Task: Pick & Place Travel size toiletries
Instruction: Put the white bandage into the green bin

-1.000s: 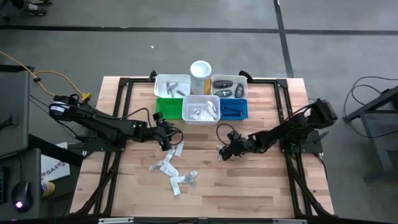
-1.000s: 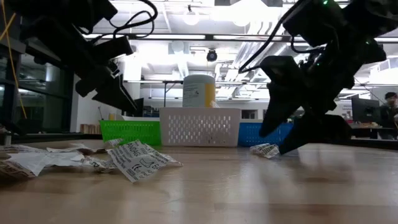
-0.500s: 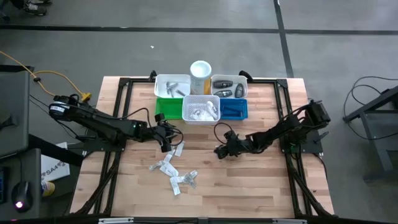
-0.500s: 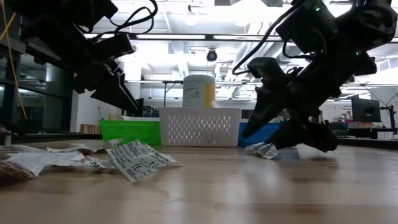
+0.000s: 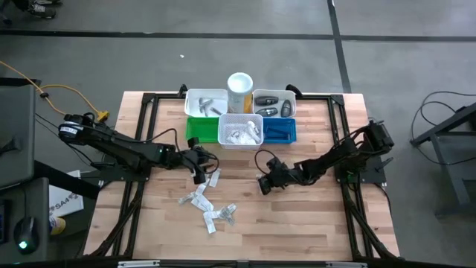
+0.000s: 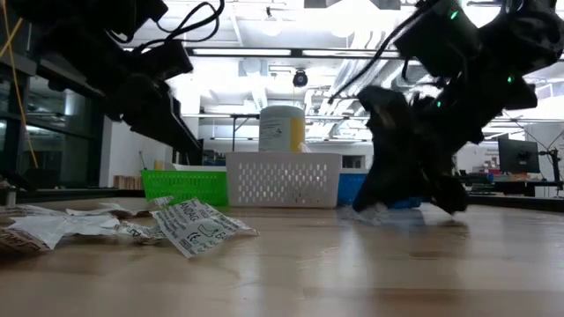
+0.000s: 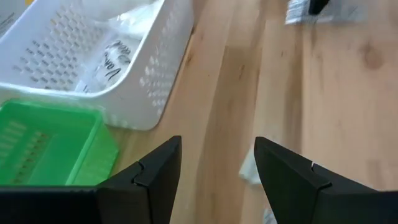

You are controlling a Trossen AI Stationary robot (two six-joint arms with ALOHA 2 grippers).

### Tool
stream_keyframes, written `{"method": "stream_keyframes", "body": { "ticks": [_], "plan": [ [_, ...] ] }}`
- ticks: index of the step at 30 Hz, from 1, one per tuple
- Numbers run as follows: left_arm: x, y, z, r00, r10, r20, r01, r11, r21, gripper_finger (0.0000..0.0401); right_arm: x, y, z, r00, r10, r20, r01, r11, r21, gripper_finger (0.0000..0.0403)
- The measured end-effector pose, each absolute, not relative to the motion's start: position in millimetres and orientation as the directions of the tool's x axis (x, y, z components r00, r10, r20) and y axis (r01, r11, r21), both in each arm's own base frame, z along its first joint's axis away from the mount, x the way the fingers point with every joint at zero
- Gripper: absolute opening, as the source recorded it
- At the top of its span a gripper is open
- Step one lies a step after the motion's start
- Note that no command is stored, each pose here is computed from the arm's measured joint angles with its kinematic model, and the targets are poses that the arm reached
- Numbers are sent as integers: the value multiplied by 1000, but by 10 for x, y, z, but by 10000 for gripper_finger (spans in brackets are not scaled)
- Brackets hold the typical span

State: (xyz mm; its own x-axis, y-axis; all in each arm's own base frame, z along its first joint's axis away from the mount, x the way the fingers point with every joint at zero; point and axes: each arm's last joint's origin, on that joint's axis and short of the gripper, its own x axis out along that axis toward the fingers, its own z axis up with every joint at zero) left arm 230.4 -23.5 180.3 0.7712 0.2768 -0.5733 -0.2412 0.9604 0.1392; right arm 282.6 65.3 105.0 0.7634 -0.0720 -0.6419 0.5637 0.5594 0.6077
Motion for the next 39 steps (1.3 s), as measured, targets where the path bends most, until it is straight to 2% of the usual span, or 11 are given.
{"method": "stream_keyframes", "body": {
  "ticks": [7, 11, 14, 19, 23, 26, 39],
  "plan": [
    [2412, -289, 1956, 889, 129, -439, -146, 989, -6, 200, 2918, 686, 1347, 893, -170, -417, 389, 758, 523, 4],
    [2455, -315, 2050, 936, 54, -349, -81, 995, -61, 200, 2981, 696, 1551, 949, -219, -225, 287, 894, 343, 3],
    [2471, -321, 2095, 952, 44, -303, -70, 995, -75, 200, 3000, 705, 1692, 966, -243, -90, 256, 951, 174, 3],
    [2496, -326, 2190, 978, 32, -207, -59, 990, -125, 200, 3029, 676, 1842, 972, -234, 38, 235, 972, -29, 3],
    [2511, -336, 2275, 993, 4, -121, -22, 988, -150, 200, 3186, 635, 1879, 986, -159, 54, 162, 984, -67, 3],
    [2513, -338, 2288, 994, -3, -108, -14, 988, -154, 200, 3316, 627, 1883, 984, -170, 58, 176, 977, -118, 3],
    [2513, -338, 2294, 995, -2, -102, -15, 986, -168, 200, 3632, 557, 2029, 979, -156, 128, 171, 978, -116, 3]
  ]
}}
